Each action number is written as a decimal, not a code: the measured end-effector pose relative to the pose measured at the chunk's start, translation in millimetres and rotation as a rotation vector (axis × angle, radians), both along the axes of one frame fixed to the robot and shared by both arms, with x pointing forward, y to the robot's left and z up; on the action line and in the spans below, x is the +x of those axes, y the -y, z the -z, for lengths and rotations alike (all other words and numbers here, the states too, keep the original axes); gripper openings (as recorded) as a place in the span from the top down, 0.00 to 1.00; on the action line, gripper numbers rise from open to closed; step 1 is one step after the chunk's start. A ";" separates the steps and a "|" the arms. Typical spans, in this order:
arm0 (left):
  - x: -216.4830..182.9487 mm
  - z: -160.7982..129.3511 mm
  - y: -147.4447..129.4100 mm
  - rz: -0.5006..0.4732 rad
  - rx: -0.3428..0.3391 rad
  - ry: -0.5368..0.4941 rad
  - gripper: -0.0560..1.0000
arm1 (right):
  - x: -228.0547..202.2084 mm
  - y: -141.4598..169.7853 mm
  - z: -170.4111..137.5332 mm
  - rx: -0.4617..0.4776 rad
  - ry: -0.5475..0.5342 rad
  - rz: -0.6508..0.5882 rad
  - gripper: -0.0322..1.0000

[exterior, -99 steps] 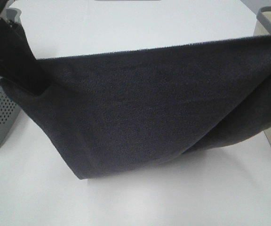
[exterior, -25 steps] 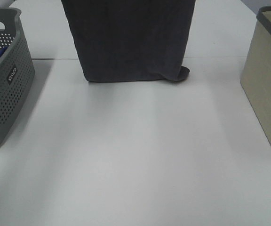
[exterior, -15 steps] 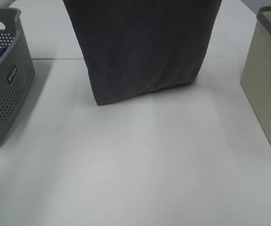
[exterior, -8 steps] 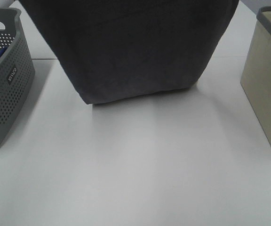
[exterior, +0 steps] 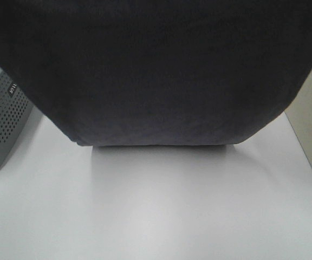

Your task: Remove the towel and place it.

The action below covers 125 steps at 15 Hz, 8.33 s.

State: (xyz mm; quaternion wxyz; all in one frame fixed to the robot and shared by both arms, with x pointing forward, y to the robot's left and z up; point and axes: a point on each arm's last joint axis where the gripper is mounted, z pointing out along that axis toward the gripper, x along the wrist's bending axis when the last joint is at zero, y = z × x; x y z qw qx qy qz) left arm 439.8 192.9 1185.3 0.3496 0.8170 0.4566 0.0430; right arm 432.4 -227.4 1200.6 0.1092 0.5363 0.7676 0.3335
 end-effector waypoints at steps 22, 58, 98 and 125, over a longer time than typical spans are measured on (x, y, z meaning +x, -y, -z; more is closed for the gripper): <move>-58.6 183.6 47.7 0.270 0.271 -0.607 0.95 | -85.9 10.6 186.6 0.030 -0.668 0.138 0.95; 43.5 166.0 103.7 0.229 0.361 -0.258 0.18 | 34.5 -2.1 133.3 -0.107 -0.504 0.135 0.32; 297.0 308.9 21.9 -0.338 0.022 -0.369 0.18 | 296.3 -3.8 322.9 -0.171 -0.448 0.137 0.32; 286.7 327.8 69.8 -0.214 0.072 -0.332 0.94 | 296.1 -7.0 329.1 -0.168 -0.440 0.067 0.95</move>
